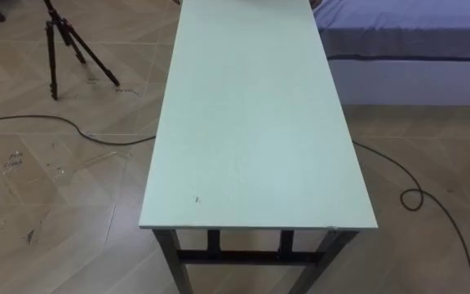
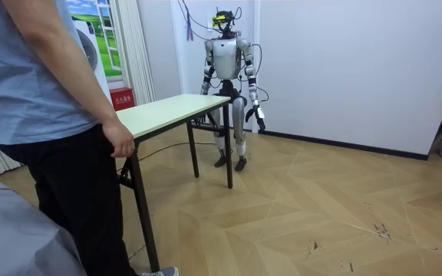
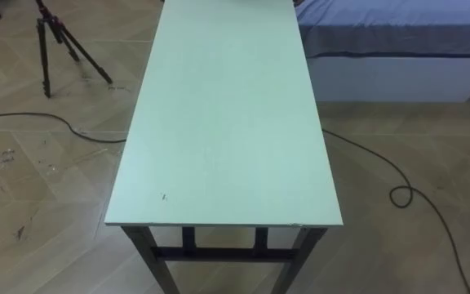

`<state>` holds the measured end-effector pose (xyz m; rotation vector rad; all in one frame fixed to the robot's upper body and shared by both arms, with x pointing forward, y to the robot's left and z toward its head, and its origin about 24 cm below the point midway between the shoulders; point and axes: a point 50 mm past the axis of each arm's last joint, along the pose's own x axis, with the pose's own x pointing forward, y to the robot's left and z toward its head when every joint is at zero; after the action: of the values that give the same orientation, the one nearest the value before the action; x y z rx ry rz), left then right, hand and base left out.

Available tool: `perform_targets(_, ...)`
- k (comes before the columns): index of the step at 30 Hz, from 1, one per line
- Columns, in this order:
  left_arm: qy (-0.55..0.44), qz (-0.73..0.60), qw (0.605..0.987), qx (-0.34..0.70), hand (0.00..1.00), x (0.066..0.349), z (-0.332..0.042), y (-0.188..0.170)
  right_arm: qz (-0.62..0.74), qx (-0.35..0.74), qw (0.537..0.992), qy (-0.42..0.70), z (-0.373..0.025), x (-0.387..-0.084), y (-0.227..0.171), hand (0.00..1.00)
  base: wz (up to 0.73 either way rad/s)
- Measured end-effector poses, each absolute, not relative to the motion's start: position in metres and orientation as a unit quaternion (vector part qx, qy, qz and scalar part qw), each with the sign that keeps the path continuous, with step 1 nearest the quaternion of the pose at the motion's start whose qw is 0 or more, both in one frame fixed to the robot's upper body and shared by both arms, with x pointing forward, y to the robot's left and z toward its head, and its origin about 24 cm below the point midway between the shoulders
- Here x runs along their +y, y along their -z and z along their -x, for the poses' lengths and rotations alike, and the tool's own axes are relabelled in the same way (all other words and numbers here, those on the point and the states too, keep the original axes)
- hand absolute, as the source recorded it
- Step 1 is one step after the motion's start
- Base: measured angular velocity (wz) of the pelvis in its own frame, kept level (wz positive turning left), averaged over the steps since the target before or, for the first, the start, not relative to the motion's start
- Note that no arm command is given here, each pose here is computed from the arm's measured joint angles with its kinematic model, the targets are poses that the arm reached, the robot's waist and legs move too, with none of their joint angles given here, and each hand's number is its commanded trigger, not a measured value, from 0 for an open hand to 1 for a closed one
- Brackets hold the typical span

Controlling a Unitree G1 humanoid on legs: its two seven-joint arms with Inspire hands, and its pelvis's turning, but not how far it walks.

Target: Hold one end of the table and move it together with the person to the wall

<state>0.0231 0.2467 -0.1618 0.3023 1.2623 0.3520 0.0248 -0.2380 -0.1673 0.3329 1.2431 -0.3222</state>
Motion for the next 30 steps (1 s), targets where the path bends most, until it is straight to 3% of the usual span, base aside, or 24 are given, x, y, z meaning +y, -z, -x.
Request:
perform_targets(13, -0.187, -0.107, 0.78, 0.588, 0.0, 0.246, -0.019, 0.163, -0.155, 0.577, 0.788, 0.148, -0.026, -0.238, 0.167, 0.0, 0.0)
perform_targets(30, -0.212, 0.146, 0.781, 0.569, 0.0, 0.233, -0.012, 0.167, -0.188, 0.558, 0.796, 0.141, -0.034, -0.237, 0.166, 0.0, 0.01)
